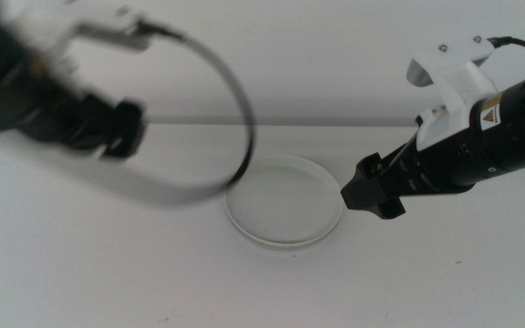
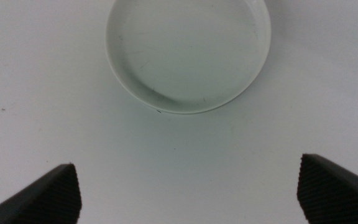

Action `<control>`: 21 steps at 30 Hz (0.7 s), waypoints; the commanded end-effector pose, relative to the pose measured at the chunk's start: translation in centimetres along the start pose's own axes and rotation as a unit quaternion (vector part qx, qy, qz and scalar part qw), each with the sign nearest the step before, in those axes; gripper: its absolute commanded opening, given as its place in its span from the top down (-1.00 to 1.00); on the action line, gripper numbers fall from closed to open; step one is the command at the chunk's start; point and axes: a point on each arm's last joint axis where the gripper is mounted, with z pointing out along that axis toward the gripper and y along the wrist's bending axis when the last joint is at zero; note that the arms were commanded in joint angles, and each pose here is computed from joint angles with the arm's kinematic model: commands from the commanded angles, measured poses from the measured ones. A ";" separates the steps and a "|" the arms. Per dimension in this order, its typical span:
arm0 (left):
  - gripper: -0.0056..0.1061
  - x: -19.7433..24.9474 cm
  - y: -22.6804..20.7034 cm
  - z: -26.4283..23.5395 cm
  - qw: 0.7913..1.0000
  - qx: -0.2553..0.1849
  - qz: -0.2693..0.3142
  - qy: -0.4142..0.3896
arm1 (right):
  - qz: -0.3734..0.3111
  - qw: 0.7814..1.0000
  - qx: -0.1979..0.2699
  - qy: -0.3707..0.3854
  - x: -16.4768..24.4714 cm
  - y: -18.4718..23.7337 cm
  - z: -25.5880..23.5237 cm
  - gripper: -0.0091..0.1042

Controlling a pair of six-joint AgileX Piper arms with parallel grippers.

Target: Stack the three bowls on top of each other.

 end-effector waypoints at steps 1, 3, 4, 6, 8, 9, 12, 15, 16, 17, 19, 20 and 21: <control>-0.78 2.7 0.7 -2.1 0.998 -0.002 -0.011 -0.059 | -0.005 1.000 0.002 -0.006 0.0 0.0 -0.2 -0.81; -0.78 4.7 1.0 -2.9 0.994 -0.001 -0.001 -0.106 | -0.005 1.000 0.002 -0.006 0.0 0.0 -0.2 -0.81; -0.78 5.6 1.1 -3.0 0.992 0.002 0.001 -0.124 | -0.005 1.000 0.002 -0.006 0.0 0.0 -0.2 -0.81; -0.78 7.2 1.3 -4.0 0.986 0.005 0.005 -0.166 | -0.005 1.000 0.002 -0.006 0.0 0.0 -0.2 -0.81; -0.78 8.8 1.5 -4.7 0.981 0.011 0.004 -0.196 | -0.005 1.000 0.002 -0.006 0.0 0.0 -0.2 -0.81; -0.78 9.3 1.6 -5.0 0.978 0.012 0.003 -0.207 | -0.005 1.000 0.002 -0.006 0.0 0.0 -0.2 -0.81; -0.78 10.8 1.8 -6.1 0.972 0.018 -0.003 -0.235 | -0.005 1.000 0.002 -0.006 0.0 0.0 -0.2 -0.81; -0.78 11.6 2.0 -7.3 0.964 0.023 -0.010 -0.263 | -0.005 1.000 0.002 -0.006 0.0 0.0 -0.2 -0.81; -0.78 11.7 2.0 -7.6 0.963 0.028 -0.015 -0.268 | -0.005 1.000 0.002 -0.006 0.0 0.0 -0.2 -0.81; -0.78 11.8 1.9 -7.8 0.960 0.037 -0.022 -0.276 | -0.005 1.000 0.002 -0.006 0.0 0.0 -0.2 -0.81; -0.78 11.9 1.9 -8.3 0.956 0.043 -0.027 -0.287 | -0.005 1.000 0.002 -0.006 0.0 0.0 -0.2 -0.81; -0.78 12.0 1.9 -8.4 0.955 0.043 -0.027 -0.291 | -0.005 1.000 0.002 -0.006 0.0 0.0 -0.2 -0.81; -0.78 12.0 2.0 -8.4 0.955 0.042 -0.026 -0.292 | -0.005 1.000 0.002 -0.006 0.0 0.0 -0.2 -0.81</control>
